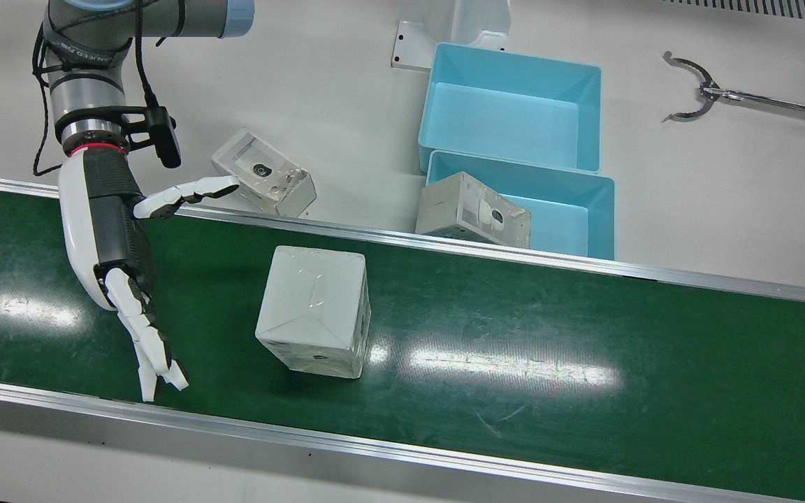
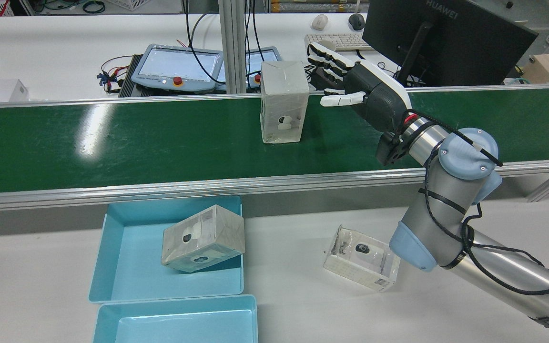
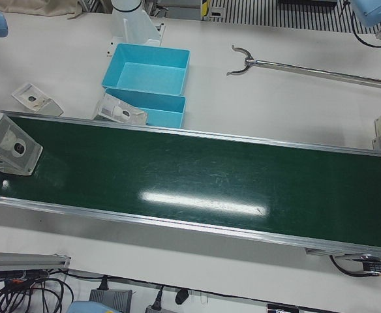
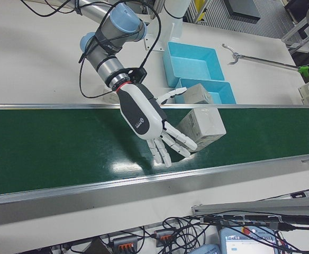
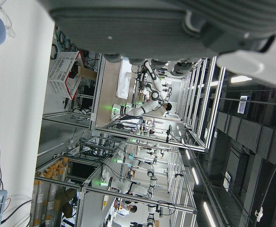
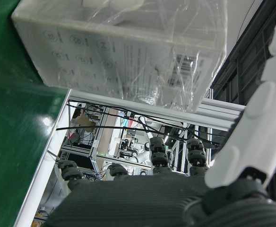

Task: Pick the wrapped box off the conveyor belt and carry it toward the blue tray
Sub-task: 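Reach the right hand to the white wrapped box and grasp it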

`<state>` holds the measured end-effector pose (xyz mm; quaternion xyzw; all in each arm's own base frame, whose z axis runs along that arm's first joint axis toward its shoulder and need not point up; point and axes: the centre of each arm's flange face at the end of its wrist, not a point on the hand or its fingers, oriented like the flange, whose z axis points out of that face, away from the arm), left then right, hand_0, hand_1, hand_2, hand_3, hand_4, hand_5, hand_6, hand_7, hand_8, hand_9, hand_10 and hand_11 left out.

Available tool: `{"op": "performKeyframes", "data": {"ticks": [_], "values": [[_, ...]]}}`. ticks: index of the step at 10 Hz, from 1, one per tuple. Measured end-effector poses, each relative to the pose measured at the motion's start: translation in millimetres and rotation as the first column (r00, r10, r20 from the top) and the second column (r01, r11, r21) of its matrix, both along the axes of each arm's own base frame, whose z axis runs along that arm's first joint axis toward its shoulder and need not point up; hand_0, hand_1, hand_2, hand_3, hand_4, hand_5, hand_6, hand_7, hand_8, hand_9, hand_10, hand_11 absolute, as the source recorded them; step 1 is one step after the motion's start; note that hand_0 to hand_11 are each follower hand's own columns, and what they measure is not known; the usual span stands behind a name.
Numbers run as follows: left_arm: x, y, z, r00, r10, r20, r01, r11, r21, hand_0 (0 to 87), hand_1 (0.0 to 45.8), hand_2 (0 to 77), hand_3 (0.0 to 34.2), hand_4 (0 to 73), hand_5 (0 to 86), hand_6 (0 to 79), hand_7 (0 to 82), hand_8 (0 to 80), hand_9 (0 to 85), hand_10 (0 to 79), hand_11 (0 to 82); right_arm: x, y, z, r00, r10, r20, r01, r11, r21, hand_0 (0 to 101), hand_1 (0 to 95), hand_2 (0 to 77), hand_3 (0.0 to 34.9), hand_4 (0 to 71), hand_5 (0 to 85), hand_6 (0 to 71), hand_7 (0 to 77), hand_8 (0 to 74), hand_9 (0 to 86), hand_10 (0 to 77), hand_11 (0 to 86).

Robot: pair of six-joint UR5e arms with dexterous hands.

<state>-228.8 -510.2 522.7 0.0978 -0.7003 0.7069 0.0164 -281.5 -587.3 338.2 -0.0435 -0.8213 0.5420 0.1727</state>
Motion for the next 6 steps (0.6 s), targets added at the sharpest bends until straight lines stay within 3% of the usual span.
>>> {"op": "performKeyframes", "data": {"ticks": [6], "values": [[0.0,0.0,0.0,1.000,0.000,0.000,0.000,1.000,0.000,0.0,0.0,1.1,0.0,0.0,0.5,0.0,0.5,0.5,0.0,0.5,0.0,-24.6,-0.8,-5.9,1.000,-0.027,-0.001,0.027,0.9996,-0.001,38,7.1,13.6,30.3,15.3,8.7,0.0,12.0,0.0,1.1,6.0,7.6]]}}
